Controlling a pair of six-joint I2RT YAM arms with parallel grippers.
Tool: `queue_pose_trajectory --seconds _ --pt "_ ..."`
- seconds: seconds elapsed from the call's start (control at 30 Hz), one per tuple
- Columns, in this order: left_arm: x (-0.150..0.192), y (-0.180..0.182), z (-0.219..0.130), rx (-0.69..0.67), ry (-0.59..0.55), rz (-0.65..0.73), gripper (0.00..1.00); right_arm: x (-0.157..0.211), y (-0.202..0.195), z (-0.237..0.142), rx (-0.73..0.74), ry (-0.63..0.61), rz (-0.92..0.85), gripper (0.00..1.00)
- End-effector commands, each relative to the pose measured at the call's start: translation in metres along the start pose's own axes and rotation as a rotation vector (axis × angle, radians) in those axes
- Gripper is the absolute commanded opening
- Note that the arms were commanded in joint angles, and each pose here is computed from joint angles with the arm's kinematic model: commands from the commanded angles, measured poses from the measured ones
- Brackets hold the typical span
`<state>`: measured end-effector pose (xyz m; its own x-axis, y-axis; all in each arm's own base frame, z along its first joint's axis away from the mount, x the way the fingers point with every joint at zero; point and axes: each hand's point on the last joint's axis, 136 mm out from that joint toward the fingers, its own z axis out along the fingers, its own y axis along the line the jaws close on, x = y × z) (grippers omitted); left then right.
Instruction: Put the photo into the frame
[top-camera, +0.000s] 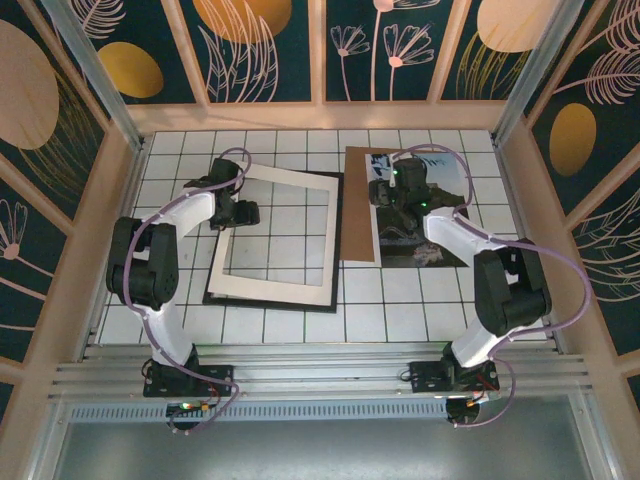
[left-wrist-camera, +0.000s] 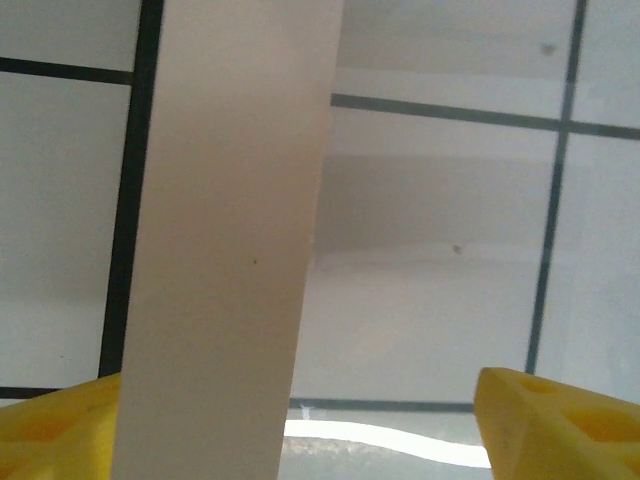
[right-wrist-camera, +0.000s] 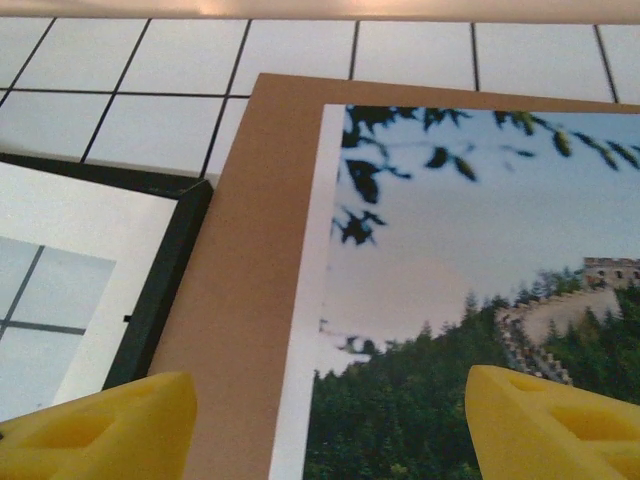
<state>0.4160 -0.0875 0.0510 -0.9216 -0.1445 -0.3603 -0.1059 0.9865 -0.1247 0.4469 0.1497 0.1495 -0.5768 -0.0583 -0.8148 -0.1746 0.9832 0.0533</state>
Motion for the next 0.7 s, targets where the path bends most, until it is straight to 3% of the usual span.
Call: queue_pose_trajectory --seconds 0.0,0.3,0.37,0.43,0.57,0.67 --pt "-0.01 0.009 0.007 -0.045 -0.06 -0.031 0.83 -0.009 0.022 0.003 -0.045 -0.02 -0.005 0.72" --pt "-0.021 0.023 0.0 -0.117 -0.134 -0.048 0.88 0.003 0.051 0.01 -0.067 0.009 -0.042 0.72" --pt "-0.029 0.016 -0.01 -0.079 -0.17 -0.055 0.88 0.005 0.052 0.01 -0.071 0.011 -0.033 0.73" --pt "-0.038 -0.003 -0.027 0.035 -0.22 -0.077 0.88 0.007 0.048 0.011 -0.062 0.016 -0.029 0.74" --pt "-0.05 -0.079 -0.072 0.394 -0.329 -0.125 0.87 0.006 0.015 0.016 0.012 0.028 0.003 0.77" --pt "-0.048 -0.149 -0.091 0.498 -0.347 -0.057 0.86 0.005 -0.034 0.019 0.07 0.051 0.106 0.8"
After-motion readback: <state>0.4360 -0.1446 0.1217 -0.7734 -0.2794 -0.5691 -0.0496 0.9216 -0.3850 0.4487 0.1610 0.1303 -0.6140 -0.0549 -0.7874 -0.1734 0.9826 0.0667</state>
